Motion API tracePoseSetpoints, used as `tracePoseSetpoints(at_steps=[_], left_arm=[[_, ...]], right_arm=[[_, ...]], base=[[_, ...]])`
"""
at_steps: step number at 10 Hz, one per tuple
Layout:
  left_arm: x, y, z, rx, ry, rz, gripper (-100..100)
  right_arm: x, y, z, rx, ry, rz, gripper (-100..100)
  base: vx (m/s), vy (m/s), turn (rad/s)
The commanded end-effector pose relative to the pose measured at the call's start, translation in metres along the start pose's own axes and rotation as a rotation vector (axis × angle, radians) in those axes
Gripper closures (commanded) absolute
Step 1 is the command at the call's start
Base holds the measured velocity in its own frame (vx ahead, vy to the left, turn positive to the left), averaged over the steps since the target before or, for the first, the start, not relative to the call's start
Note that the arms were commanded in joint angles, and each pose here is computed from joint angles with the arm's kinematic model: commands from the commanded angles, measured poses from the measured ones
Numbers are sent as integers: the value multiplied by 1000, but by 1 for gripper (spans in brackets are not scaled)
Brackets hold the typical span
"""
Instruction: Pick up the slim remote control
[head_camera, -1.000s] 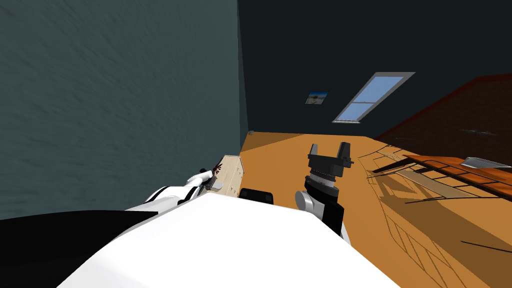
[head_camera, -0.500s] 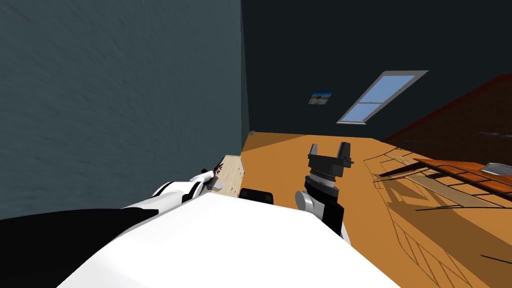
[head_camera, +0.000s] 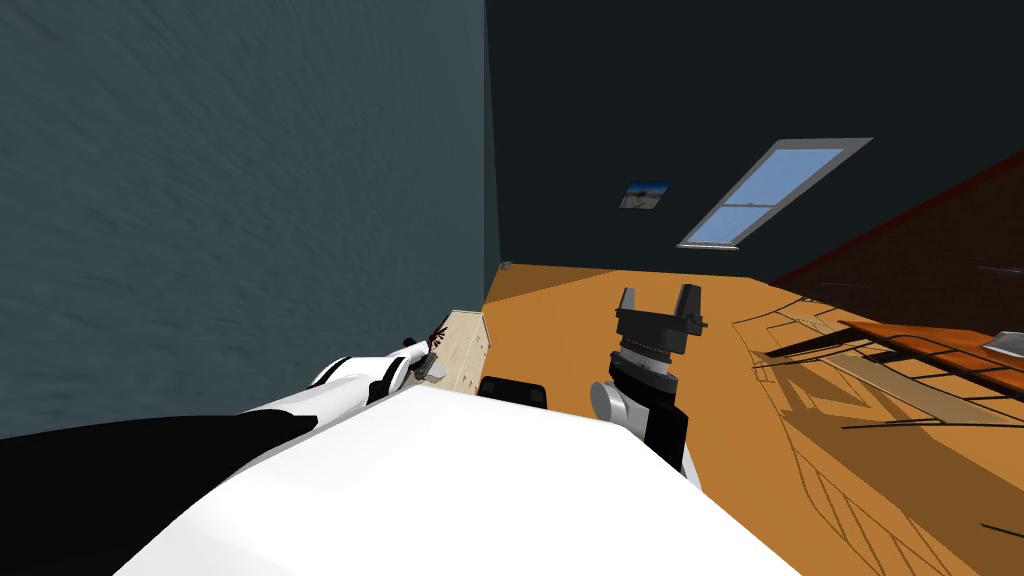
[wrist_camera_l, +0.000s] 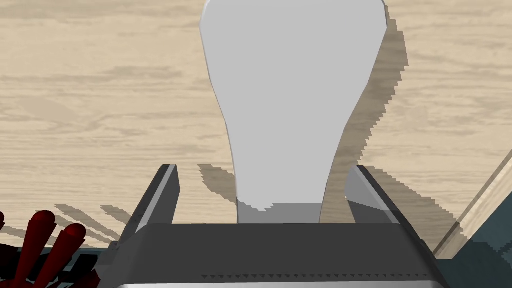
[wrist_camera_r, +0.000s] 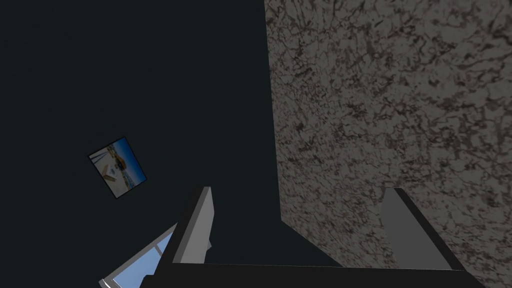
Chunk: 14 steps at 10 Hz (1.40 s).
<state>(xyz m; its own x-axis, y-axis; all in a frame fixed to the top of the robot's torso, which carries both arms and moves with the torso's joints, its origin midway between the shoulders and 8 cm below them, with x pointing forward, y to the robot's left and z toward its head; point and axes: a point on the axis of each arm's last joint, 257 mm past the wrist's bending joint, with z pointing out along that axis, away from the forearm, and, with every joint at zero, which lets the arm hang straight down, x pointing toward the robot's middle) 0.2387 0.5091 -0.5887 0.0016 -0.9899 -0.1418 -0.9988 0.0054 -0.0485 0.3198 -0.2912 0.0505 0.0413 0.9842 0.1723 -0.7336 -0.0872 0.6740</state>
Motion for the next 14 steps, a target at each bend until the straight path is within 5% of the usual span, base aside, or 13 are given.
tracePoseSetpoints(at_steps=[1, 5, 6, 7, 9, 14], left_arm=[[0, 0, 0, 0, 0, 0, 100], [1, 3, 1, -6, 2, -1, 100], [1, 3, 1, -6, 2, -1, 0], [-2, 13, 2, -23, 3, -17, 100], [5, 6, 0, -26, 4, 19, 100], [-10, 13, -2, -20, -2, -38, 100]], right_arm=[[0, 0, 0, 0, 0, 0, 0], [0, 0, 0, 0, 0, 0, 0], [0, 0, 0, 0, 0, 0, 0], [0, 0, 0, 0, 0, 0, 0], [0, 0, 0, 0, 0, 0, 0], [0, 0, 0, 0, 0, 0, 0]], base=[[-3, 0, 16], [0, 0, 0], [0, 0, 0], [-8, -1, -69], [-18, -5, -28], [-6, 2, -29]])
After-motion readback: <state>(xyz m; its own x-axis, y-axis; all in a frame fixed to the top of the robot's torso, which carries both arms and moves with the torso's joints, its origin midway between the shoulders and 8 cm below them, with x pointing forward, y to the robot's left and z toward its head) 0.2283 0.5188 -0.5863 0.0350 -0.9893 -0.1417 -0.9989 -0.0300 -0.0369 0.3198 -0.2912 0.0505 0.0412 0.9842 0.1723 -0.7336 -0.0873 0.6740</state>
